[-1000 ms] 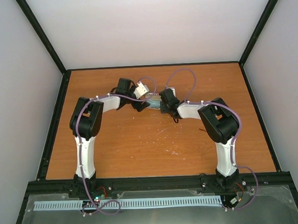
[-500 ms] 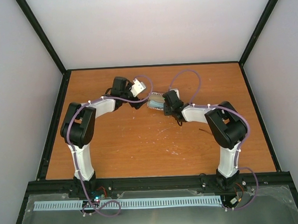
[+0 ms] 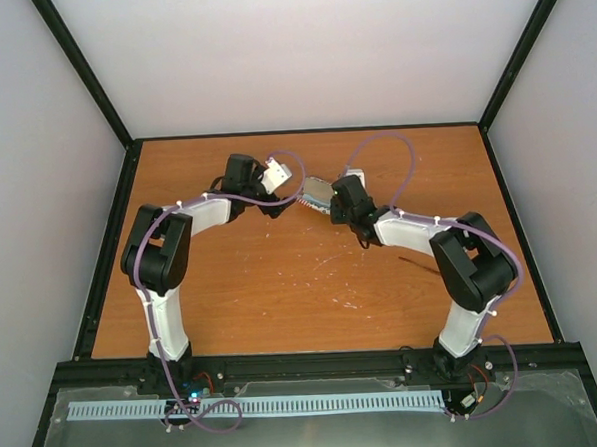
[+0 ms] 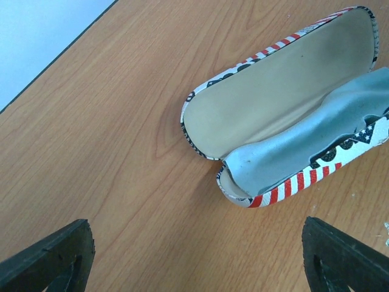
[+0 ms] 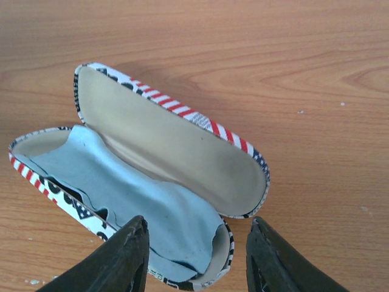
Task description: Organize the sunglasses
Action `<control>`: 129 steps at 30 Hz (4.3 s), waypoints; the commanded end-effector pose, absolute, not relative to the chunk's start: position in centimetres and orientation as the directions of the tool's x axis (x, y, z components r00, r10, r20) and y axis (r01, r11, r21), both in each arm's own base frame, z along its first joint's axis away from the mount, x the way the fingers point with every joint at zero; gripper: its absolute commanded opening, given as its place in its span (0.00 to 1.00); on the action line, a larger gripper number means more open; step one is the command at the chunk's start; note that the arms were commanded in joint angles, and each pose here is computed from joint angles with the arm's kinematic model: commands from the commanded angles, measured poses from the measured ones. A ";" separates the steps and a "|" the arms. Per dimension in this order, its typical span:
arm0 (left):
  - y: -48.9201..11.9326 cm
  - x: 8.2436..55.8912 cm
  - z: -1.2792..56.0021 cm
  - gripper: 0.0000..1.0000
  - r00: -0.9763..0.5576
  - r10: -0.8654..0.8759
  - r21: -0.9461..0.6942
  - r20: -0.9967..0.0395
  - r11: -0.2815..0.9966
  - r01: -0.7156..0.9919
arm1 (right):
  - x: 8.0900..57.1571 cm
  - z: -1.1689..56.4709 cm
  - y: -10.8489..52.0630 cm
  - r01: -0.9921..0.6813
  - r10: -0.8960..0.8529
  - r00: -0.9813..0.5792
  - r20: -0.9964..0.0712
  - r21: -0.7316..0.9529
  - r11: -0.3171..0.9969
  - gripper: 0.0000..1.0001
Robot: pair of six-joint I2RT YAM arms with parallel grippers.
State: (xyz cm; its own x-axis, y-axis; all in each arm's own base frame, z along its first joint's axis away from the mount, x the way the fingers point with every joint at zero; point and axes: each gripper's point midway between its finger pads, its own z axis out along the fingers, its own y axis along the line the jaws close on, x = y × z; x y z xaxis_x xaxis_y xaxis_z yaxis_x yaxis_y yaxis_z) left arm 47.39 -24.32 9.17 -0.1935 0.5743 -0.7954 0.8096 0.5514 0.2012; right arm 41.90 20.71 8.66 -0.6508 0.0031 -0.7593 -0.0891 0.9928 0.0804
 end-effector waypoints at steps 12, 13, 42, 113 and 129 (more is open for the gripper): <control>-20.3 50.5 13.9 0.93 -0.268 0.421 0.093 -0.866 0.665 0.741 | 33.7 15.4 -2.1 0.500 0.433 -0.591 -0.680 0.112 0.859 0.52; -20.1 50.6 14.0 0.93 -0.271 0.418 0.089 -0.867 0.666 0.741 | 32.6 15.5 -3.7 0.526 0.447 -0.602 -0.662 0.092 0.845 0.53; -20.1 51.5 11.8 0.92 -0.304 0.407 0.030 -0.861 0.639 0.769 | 26.5 4.9 -8.6 0.558 0.551 -0.810 -0.201 0.029 0.830 0.42; -25.6 47.3 26.8 0.36 -0.265 0.057 -0.239 -0.963 0.286 0.928 | 33.4 16.6 8.1 -0.202 0.286 -0.762 -0.581 0.633 0.747 0.03; -31.4 42.1 26.7 0.36 -0.279 0.076 -0.263 -0.957 0.171 0.949 | 37.3 16.8 19.9 -0.421 0.116 -0.777 -0.619 0.648 0.635 0.03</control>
State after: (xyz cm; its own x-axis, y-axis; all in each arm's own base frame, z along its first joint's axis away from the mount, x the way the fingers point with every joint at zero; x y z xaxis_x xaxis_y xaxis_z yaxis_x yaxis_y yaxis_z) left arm 43.48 -30.81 24.34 -0.3255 0.0980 -0.9405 0.9316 0.2035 -0.3012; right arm 35.46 18.22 13.85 -0.8325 0.1111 -0.5428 -0.3365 0.6768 0.6547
